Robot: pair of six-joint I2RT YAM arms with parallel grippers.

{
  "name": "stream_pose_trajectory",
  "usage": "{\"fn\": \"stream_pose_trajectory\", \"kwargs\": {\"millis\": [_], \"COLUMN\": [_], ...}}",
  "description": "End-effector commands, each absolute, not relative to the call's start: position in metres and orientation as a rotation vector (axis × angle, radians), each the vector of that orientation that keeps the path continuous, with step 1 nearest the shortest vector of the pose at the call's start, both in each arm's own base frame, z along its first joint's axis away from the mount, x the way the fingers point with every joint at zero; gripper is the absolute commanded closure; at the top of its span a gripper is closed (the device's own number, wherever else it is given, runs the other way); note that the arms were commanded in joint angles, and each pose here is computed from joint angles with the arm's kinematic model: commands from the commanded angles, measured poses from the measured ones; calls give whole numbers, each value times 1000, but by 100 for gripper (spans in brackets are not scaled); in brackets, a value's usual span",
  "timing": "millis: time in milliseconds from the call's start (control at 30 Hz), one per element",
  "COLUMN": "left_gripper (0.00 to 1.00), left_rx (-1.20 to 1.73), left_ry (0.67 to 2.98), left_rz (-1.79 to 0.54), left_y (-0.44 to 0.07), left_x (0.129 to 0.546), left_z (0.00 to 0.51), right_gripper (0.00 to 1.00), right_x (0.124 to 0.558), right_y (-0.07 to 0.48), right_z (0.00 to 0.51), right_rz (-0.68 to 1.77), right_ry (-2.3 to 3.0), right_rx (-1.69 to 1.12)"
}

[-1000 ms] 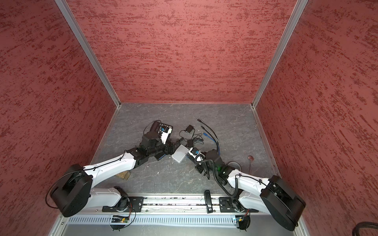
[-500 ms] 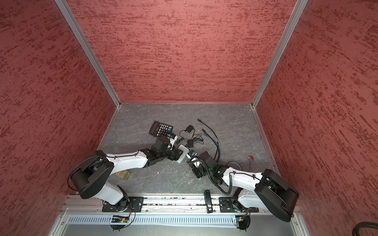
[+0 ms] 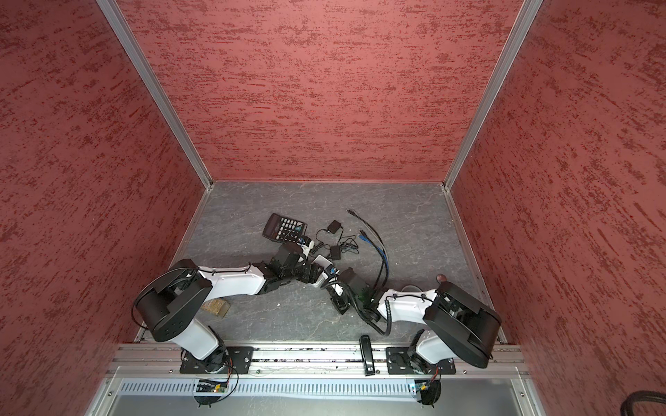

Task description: Insert the plug into the switch port

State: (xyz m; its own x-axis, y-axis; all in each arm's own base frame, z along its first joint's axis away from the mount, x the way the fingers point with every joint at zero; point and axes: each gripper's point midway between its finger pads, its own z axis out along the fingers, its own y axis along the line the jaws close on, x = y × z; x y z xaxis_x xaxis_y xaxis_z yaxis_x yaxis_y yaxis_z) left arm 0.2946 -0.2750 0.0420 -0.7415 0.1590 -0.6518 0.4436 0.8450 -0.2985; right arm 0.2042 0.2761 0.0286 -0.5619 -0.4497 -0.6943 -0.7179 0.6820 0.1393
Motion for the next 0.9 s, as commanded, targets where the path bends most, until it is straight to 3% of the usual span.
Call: {"fn": "stream_pose_trajectory", "kwargs": {"millis": [0,867], "left_gripper": [21,26], "left_rx": [428,405], "left_ry": [2381,2432], "left_rz": [-596,-608], "left_y": [-279,-286], "left_x": [295,277], "left_z": [38,21], "right_gripper": [100,100], "right_x": [219,227], "right_y": [285,299], "right_z": [39,47], "right_rz": [527,531], "right_ry": [2225,2184], "right_rx": [-796,-747]}}
